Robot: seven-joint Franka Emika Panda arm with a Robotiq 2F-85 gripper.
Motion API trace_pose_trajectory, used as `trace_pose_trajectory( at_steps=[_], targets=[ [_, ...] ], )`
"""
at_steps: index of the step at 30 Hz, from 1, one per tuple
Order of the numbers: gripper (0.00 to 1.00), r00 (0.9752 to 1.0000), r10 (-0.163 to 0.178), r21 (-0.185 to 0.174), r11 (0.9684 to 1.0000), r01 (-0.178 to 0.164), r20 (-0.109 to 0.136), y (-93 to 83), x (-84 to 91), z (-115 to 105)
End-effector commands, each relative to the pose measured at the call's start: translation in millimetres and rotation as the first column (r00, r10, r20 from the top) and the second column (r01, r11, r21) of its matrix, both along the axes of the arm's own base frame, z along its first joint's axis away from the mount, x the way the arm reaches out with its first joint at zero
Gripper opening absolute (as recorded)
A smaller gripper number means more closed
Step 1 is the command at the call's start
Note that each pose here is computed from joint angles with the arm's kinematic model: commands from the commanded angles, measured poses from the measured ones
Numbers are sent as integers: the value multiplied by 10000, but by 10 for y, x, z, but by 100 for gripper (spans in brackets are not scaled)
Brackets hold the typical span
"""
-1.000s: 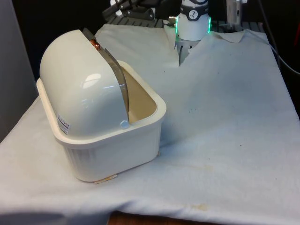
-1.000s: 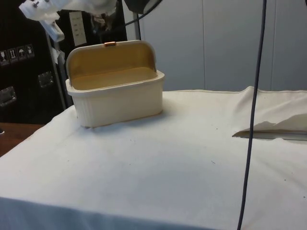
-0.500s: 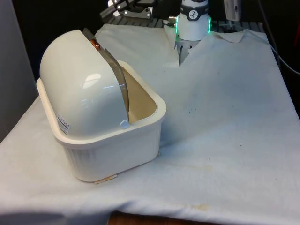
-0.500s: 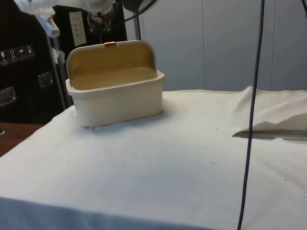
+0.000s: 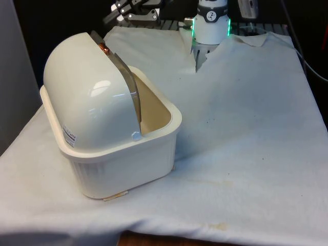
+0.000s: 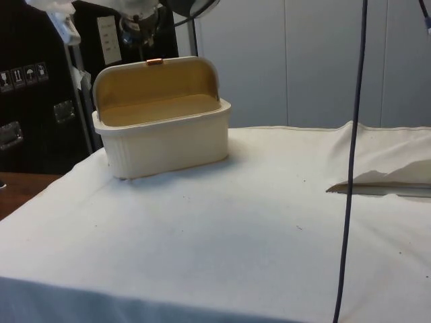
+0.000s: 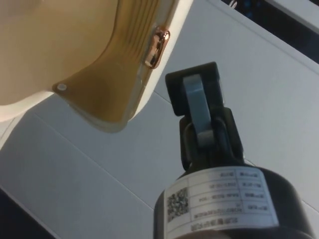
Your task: Open the lid, then close it.
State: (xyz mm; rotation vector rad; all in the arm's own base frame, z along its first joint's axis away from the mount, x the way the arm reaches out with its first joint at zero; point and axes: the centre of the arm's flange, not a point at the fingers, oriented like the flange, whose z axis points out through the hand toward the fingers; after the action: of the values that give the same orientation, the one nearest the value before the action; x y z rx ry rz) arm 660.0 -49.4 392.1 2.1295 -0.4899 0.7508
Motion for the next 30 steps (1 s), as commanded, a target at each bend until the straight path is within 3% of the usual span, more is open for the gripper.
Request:
trace_pose_trajectory(
  at_steps=[1,2,4,9,10,11,18,19,20,27,28,29,30],
  targets=[
    [0,9999,-1,202,9998,-1,105,-22,21,6],
    [0,10000,-22,49,10000,21,32,-13,8,1],
    [0,9997,-74,321,9995,67,226,-57,33,18],
    [0,9990,-187,532,9985,164,413,-117,47,37],
    [0,9990,-219,408,9990,203,400,-116,35,50],
    [0,9985,-234,607,9979,204,489,-140,53,52],
    [0,9966,-424,934,9950,357,702,-214,71,79],
    [0,9970,-441,778,9962,391,638,-199,58,89],
    [0,9959,-459,1045,9938,376,782,-231,78,84],
    [0,9920,-699,1571,9862,529,1047,-280,81,90],
    [0,9931,-682,1367,9891,547,956,-267,74,90],
    [0,9916,-727,1644,9849,544,1070,-281,80,86],
    [0,9911,-763,1704,9837,570,1088,-284,80,86]
  ],
)
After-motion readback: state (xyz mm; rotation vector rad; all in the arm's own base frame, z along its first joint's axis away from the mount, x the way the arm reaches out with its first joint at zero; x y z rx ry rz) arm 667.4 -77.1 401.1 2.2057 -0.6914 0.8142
